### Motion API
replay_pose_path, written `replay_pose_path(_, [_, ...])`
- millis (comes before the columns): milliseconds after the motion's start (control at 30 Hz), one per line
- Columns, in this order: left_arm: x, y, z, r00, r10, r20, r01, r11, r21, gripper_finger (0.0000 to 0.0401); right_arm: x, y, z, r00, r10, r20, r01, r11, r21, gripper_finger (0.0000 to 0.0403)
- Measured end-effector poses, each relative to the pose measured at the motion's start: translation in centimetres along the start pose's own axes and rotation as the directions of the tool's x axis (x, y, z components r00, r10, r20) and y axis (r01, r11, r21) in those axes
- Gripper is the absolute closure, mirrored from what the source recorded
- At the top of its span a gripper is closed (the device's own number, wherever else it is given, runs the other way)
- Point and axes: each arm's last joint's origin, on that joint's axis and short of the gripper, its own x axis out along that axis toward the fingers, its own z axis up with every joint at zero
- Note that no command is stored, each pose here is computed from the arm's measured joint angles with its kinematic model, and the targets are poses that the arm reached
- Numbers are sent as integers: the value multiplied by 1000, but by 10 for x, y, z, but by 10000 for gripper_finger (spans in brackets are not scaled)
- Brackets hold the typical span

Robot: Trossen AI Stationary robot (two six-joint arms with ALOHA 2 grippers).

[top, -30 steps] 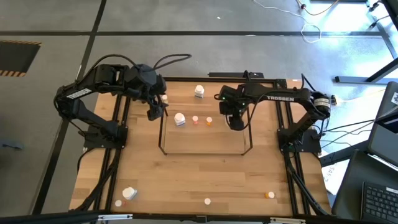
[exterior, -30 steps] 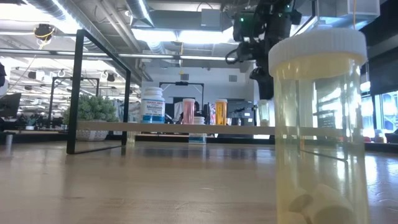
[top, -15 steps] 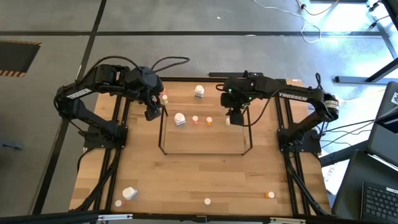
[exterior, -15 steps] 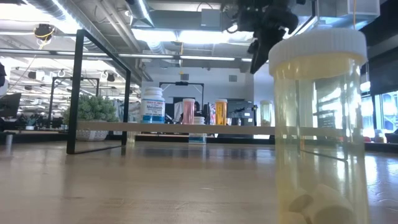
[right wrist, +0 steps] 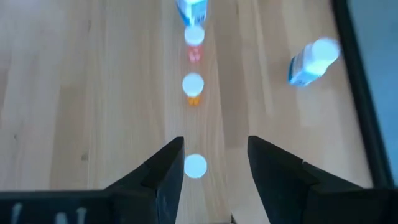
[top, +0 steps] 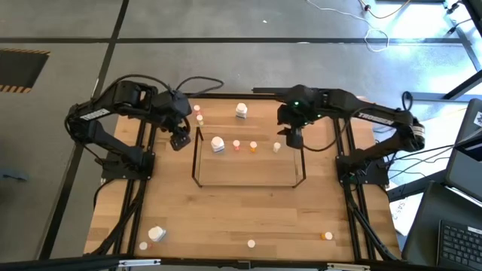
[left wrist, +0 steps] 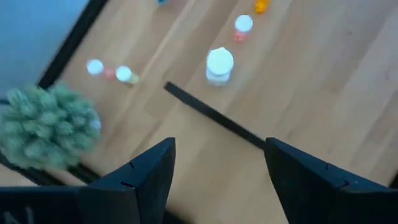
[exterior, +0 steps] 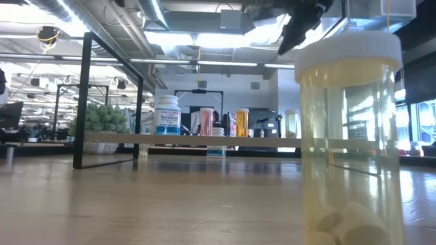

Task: Pick and place medicine bottles onto shelf by color
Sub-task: Put the bottom white pill bottle on the shelf aligned with the white pill bottle

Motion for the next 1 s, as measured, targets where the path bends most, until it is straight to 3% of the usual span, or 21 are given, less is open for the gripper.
replay_pose_path(300, [-3,-34,-23,995,-88,-41,82,989,-126,160,-25,3,0,994,-22,108,25,999,-34,224])
replay_pose_path(433, [3,-48,-37,992,-95,-88,75,975,-210,160,-28,4,-1,992,-12,123,21,997,-73,224])
replay_pose_path(733, [7,-76,-72,980,-107,-167,43,937,-347,160,-31,9,0,976,147,163,-121,980,-156,224])
replay_pose_path(1000, [10,-94,-107,952,-118,-283,-12,909,-417,160,-32,10,0,974,154,166,-128,979,-156,224])
